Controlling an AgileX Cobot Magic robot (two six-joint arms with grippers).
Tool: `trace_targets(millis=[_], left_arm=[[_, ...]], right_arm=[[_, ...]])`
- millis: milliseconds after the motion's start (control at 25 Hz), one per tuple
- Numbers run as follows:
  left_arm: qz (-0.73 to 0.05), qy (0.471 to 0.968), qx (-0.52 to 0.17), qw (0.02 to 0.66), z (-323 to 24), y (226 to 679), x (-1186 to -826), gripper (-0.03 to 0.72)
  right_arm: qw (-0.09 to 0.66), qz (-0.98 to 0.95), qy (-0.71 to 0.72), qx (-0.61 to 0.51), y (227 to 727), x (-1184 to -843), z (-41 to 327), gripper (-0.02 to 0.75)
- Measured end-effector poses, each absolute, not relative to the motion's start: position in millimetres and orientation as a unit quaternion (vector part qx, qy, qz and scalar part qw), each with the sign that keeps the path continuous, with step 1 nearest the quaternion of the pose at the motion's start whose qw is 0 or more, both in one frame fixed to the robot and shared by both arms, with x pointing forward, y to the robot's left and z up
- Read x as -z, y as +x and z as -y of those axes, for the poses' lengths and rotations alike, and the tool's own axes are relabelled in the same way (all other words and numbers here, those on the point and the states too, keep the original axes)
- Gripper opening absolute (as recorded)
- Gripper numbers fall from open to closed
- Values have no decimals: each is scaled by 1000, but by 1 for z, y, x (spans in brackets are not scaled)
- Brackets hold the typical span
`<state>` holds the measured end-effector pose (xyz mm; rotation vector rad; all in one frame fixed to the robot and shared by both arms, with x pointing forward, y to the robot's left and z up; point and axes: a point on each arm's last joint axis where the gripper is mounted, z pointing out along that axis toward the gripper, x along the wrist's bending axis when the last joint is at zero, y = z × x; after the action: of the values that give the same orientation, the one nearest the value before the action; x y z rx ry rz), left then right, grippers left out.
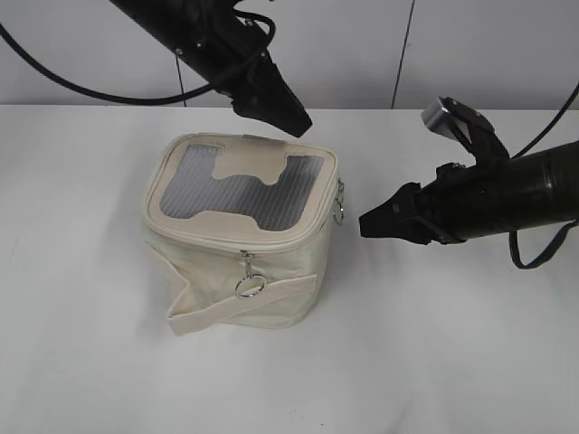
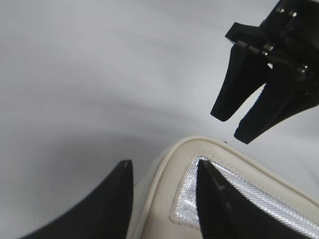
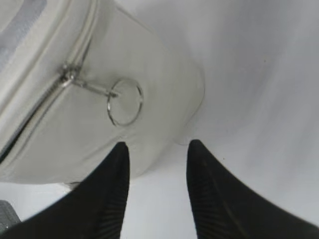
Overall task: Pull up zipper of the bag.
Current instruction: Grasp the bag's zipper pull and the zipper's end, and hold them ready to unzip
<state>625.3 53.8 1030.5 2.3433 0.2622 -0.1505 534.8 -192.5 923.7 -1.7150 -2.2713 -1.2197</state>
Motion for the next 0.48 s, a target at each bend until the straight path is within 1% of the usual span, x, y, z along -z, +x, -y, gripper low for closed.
trace_targets(millis=[160, 480], left_arm=[[-91, 923, 65, 369, -44, 622, -1020, 321], [-89, 926, 49, 363, -43, 624, -1019, 321]], right_arm=[[26, 736, -554, 389, 530, -920, 193, 314], [39, 731, -552, 399, 529, -921, 191, 313]])
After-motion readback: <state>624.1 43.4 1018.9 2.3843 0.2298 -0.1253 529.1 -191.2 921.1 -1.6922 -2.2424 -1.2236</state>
